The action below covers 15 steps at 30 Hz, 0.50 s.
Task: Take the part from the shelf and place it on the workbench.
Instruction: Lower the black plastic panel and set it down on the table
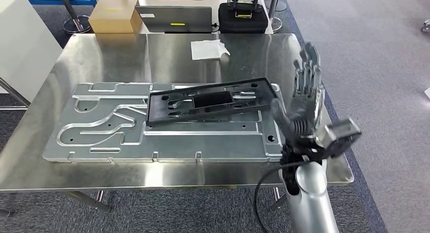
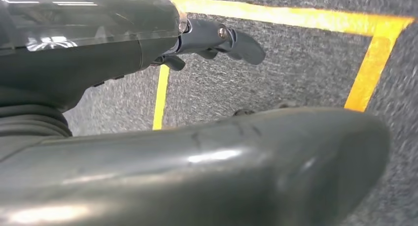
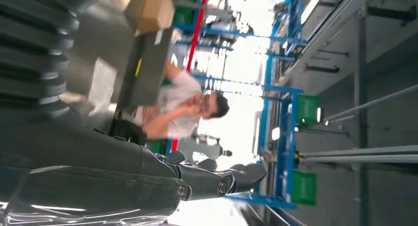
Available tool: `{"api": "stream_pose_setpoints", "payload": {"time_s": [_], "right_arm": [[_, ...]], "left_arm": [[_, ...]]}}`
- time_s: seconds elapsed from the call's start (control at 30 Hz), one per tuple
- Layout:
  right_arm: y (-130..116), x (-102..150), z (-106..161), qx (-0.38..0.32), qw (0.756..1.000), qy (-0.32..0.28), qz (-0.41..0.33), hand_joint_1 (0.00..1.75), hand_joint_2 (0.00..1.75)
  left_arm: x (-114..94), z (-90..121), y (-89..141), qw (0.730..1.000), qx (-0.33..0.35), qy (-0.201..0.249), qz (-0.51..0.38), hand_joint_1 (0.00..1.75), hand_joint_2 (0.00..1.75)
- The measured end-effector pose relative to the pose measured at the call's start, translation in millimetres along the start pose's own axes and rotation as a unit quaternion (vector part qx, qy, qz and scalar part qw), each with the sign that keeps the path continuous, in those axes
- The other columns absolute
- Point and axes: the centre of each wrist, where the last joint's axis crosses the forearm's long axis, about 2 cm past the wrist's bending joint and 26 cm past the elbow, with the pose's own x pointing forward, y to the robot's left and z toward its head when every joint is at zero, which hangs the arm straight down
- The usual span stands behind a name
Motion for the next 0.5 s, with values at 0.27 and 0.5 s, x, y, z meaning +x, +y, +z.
{"api": "stream_pose_setpoints", "payload": {"time_s": [0.27,0.5], "right_arm": [[-46,19,68,-0.029,0.996,0.045,0.075,0.00,0.00],[-66,31,90,-0.044,0.991,0.068,0.106,0.00,0.00]], "left_arm": [[-4,3,-4,1.000,0.010,0.001,0.021,0.00,0.00],[-6,4,-8,0.999,0.013,0.002,0.034,0.00,0.00]]}}
